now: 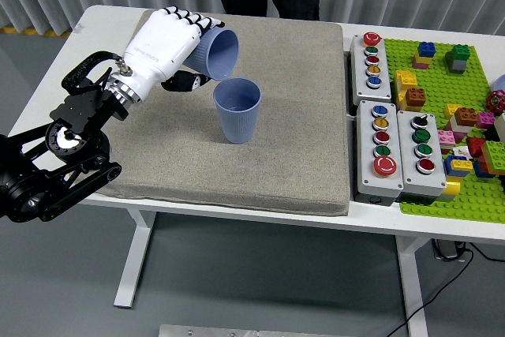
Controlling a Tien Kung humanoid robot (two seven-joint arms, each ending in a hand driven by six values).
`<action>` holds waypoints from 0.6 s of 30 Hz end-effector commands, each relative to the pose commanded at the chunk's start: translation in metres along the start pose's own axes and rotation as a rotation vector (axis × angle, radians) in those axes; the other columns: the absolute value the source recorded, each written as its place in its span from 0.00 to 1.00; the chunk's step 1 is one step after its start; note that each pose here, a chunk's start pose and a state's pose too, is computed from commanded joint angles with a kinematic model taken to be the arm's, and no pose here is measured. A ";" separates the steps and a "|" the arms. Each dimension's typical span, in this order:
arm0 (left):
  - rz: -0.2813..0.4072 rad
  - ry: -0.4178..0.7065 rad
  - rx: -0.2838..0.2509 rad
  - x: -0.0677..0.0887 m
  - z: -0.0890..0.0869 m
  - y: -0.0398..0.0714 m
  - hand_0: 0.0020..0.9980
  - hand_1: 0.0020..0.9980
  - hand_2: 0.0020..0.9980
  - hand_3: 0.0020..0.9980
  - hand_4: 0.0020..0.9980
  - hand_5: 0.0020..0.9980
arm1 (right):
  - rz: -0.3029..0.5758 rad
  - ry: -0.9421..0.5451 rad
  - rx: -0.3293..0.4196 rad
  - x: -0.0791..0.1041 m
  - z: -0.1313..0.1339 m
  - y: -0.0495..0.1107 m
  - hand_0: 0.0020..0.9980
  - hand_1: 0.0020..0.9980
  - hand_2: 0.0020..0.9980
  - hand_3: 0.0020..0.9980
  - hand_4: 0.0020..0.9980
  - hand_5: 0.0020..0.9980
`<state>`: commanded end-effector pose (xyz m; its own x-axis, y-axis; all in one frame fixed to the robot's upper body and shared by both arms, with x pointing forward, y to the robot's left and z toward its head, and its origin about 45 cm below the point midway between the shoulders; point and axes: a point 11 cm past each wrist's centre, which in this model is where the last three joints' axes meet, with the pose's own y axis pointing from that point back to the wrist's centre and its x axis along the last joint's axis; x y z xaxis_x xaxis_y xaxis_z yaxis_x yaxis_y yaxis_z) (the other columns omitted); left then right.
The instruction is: Pick cup pour cup place
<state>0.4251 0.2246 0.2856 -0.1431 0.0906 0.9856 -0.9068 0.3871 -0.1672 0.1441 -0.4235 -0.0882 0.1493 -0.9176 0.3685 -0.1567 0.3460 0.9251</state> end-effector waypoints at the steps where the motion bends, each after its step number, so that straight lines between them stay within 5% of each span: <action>1: 0.008 0.043 -0.005 -0.001 -0.001 0.002 0.61 0.58 0.60 0.60 0.65 0.08 | -0.001 0.001 -0.002 0.000 0.001 0.000 0.68 0.65 0.57 0.58 0.00 0.02; 18: 0.009 0.790 0.065 -0.015 -0.019 0.013 0.60 0.58 0.59 0.59 0.65 0.09 | -0.004 0.008 -0.008 -0.003 0.004 -0.001 0.68 0.65 0.57 0.58 0.00 0.02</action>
<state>0.4232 0.2452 0.2682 0.1510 0.7275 0.6692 -0.9318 0.3308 -0.1494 0.1395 -0.4220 -0.0902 0.1576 -0.9176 0.3650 -0.1481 0.3435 0.9274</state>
